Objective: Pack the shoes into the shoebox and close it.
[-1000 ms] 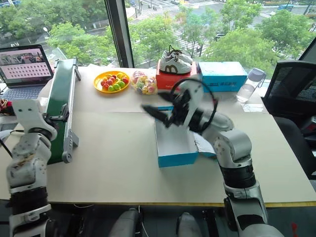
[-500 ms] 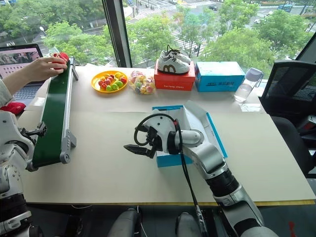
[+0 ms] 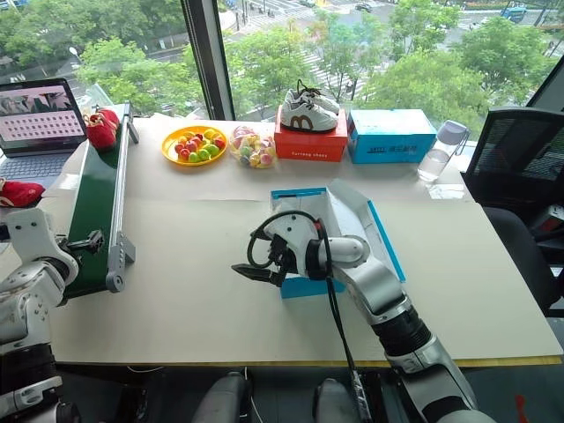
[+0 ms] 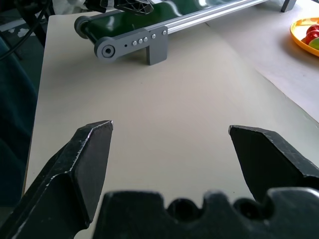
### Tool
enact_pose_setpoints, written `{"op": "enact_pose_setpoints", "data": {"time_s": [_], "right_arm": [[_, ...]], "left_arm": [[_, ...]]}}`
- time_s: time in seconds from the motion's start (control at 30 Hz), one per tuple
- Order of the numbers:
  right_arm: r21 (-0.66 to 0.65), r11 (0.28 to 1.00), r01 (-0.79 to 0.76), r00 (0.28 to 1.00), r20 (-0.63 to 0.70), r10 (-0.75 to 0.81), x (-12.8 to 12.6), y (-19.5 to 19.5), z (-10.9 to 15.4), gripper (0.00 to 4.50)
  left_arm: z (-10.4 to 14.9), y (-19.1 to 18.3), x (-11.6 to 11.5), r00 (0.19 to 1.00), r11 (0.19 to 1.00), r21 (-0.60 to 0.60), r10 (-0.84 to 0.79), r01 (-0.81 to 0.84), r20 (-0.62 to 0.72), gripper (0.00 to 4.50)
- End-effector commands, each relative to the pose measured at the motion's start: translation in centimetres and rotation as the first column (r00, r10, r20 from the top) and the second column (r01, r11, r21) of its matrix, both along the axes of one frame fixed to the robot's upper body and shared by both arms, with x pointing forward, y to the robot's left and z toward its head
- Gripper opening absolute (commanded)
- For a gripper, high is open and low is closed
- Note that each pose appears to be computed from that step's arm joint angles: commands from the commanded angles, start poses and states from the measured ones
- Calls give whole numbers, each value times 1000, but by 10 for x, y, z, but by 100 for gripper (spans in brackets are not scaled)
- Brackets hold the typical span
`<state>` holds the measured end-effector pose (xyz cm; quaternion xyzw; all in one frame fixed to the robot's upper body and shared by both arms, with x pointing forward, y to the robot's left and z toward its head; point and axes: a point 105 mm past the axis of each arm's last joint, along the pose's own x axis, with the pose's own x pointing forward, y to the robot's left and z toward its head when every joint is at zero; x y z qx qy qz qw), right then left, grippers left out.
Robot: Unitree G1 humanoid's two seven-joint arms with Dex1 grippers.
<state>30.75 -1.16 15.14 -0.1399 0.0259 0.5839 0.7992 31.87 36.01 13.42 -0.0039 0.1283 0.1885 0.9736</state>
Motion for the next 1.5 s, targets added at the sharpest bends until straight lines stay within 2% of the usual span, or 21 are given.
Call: {"op": "enact_pose_setpoints", "data": {"time_s": [0.03, 1.27, 1.5], "right_arm": [[28, 1000, -10, 998, 67, 8, -3, 0, 15, 443], [36, 998, 56, 995, 78, -58, 3, -2, 12, 443], [42, 997, 66, 993, 92, -69, 5, -4, 16, 443]], "left_arm": [[11, -1, 4, 1000, 999, 32, -7, 6, 30, 450], [4, 1, 6, 1000, 1000, 31, 5, -5, 6, 450], [-5, -9, 9, 1000, 999, -47, -20, 19, -18, 450]]}}
